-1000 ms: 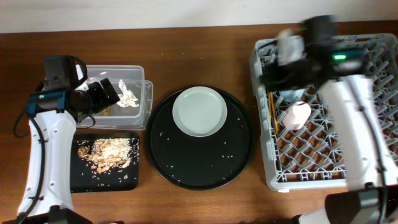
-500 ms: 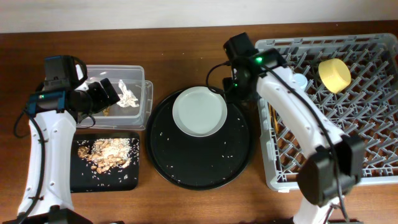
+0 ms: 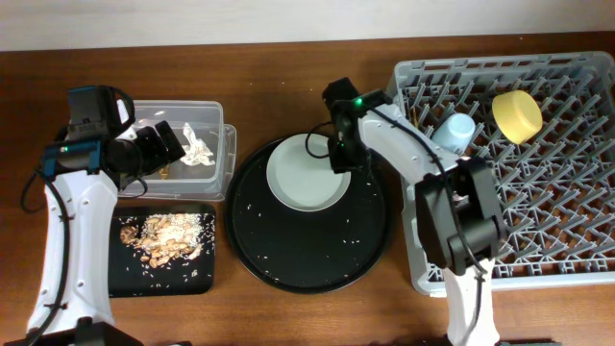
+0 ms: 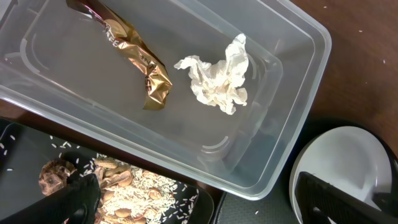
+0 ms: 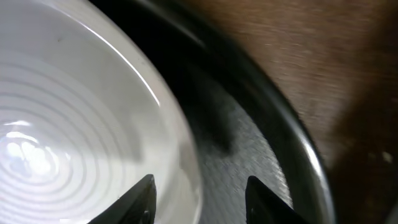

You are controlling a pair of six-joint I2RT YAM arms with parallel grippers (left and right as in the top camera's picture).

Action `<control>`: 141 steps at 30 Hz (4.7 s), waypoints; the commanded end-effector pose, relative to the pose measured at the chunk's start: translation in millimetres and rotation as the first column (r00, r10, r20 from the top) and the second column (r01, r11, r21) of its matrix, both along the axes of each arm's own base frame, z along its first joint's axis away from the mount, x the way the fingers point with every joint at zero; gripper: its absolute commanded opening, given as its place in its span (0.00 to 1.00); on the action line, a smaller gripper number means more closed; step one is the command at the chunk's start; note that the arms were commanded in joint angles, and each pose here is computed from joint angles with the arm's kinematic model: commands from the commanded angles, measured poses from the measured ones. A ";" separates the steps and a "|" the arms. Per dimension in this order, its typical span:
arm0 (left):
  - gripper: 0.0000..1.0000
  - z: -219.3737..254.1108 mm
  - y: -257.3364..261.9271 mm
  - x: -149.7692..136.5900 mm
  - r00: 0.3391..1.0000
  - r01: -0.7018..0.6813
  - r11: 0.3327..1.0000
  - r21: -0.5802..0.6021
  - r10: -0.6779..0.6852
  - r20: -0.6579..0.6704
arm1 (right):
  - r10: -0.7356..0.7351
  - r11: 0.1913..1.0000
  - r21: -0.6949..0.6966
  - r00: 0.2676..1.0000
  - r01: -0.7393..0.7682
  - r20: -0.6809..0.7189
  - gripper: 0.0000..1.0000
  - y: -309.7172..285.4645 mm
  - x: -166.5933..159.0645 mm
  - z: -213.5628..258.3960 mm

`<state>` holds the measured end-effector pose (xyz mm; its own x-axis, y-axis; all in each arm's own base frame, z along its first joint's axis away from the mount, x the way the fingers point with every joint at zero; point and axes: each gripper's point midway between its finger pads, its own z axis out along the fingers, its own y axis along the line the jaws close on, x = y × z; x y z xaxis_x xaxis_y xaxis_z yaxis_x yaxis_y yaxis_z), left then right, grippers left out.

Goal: Sort waste into correct bins and load items into the dishwasher rack
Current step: 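Move the right gripper to the white plate and grasp its edge, then lift the white plate and carry it over the rack, then stand the white plate upright in the rack and release it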

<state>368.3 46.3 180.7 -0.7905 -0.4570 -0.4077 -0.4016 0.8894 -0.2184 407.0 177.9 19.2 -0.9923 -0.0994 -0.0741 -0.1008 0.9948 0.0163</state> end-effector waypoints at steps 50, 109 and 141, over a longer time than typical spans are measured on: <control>0.99 4.3 1.8 -1.2 1.000 0.002 1.000 0.012 -0.003 0.010 | 0.280 0.806 -0.590 0.840 0.058 0.464 0.04 -283.9 -36.3 330.7; 1.00 4.3 1.8 -1.2 1.000 0.002 1.000 0.012 -0.003 0.010 | 0.013 0.996 -0.074 0.779 0.043 0.627 0.99 -262.2 10.8 279.0; 0.99 4.3 1.9 -1.1 1.000 0.002 1.000 0.012 -0.002 0.011 | -0.098 0.927 0.316 0.686 -0.200 0.721 0.98 -176.0 -12.9 338.8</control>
